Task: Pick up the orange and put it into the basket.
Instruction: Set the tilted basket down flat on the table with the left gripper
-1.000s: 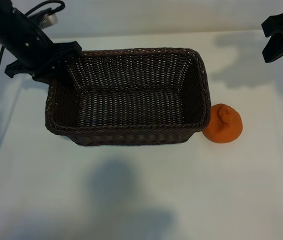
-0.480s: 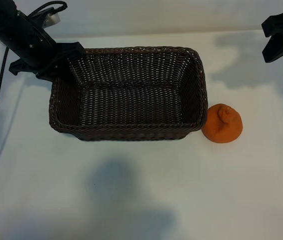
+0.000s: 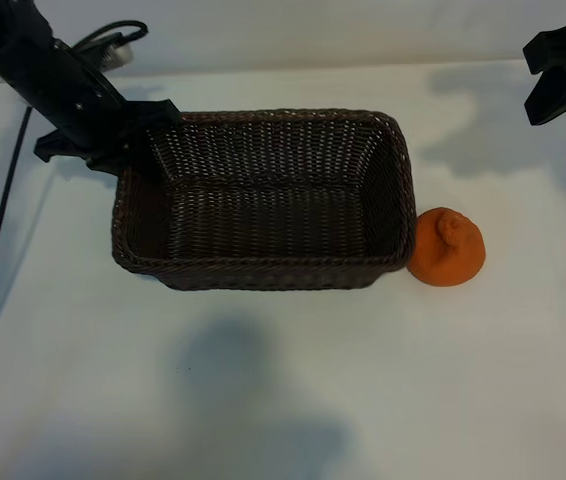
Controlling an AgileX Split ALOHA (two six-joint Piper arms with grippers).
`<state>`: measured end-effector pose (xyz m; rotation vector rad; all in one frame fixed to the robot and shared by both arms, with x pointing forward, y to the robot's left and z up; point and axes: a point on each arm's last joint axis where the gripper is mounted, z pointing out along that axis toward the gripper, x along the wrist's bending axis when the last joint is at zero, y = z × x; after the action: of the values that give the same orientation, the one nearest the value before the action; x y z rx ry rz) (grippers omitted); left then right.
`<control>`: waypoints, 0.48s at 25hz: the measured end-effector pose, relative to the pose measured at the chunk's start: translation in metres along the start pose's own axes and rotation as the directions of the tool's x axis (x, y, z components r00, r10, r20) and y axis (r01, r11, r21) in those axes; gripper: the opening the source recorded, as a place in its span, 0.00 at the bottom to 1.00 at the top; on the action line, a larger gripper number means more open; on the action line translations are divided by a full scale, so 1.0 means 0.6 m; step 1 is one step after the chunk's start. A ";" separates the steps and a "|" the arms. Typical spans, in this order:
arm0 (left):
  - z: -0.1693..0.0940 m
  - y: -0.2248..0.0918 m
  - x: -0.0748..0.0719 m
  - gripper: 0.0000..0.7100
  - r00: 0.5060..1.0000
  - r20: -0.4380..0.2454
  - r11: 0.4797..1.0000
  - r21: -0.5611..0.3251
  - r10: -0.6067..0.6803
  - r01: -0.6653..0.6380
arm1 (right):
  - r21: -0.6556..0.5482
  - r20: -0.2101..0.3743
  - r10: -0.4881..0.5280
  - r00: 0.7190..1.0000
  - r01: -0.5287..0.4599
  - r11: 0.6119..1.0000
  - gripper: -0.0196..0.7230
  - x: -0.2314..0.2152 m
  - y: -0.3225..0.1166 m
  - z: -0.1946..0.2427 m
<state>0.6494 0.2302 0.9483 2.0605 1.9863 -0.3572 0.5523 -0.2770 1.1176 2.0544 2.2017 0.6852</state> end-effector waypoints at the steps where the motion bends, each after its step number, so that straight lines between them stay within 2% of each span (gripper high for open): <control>1: 0.003 0.000 -0.002 0.22 1.000 0.003 1.000 0.001 0.007 -0.007 | 0.000 0.000 0.000 1.000 0.000 1.000 0.61 0.000 0.000 0.000; 12: 0.010 0.002 -0.009 0.22 1.000 0.000 1.000 -0.008 0.026 -0.026 | 0.000 0.000 0.000 1.000 0.000 1.000 0.61 0.000 0.000 0.000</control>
<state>0.6506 0.2229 0.9445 2.0794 1.9561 -0.3442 0.5523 -0.2770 1.1176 2.0544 2.2017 0.6852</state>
